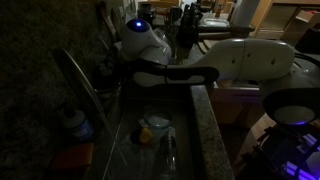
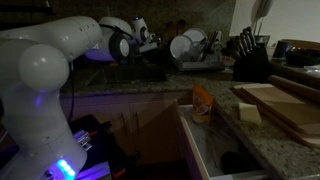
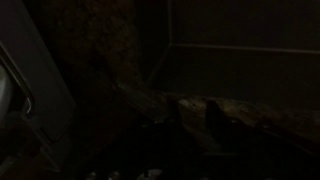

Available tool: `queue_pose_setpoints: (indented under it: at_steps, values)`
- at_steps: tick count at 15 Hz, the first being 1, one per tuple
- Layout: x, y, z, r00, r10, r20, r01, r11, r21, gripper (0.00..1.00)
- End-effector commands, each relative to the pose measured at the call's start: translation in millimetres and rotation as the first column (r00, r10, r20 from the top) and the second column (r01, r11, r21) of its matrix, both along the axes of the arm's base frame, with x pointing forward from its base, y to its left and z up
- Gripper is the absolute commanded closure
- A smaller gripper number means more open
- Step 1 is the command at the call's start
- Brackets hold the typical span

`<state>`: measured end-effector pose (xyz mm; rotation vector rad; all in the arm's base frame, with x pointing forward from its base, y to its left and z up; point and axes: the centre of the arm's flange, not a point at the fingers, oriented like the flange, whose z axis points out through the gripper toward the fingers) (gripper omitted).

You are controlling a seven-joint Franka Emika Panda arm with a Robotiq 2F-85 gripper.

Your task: Open the tap

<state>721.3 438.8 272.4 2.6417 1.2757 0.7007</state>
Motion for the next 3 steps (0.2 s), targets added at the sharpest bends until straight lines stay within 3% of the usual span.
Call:
queue_pose_setpoints:
  at_steps: [1, 2, 3]
  values:
    - [-18, 0, 5, 0.995, -0.065, -0.081, 0.064, 0.998, -0.018, 0.35]
    - [-22, 0, 5, 0.991, -0.092, -0.095, 0.089, 0.995, -0.036, 0.27]
    - [-6, 3, -3, 0.998, -0.047, -0.051, 0.046, 0.999, -0.009, 0.46]
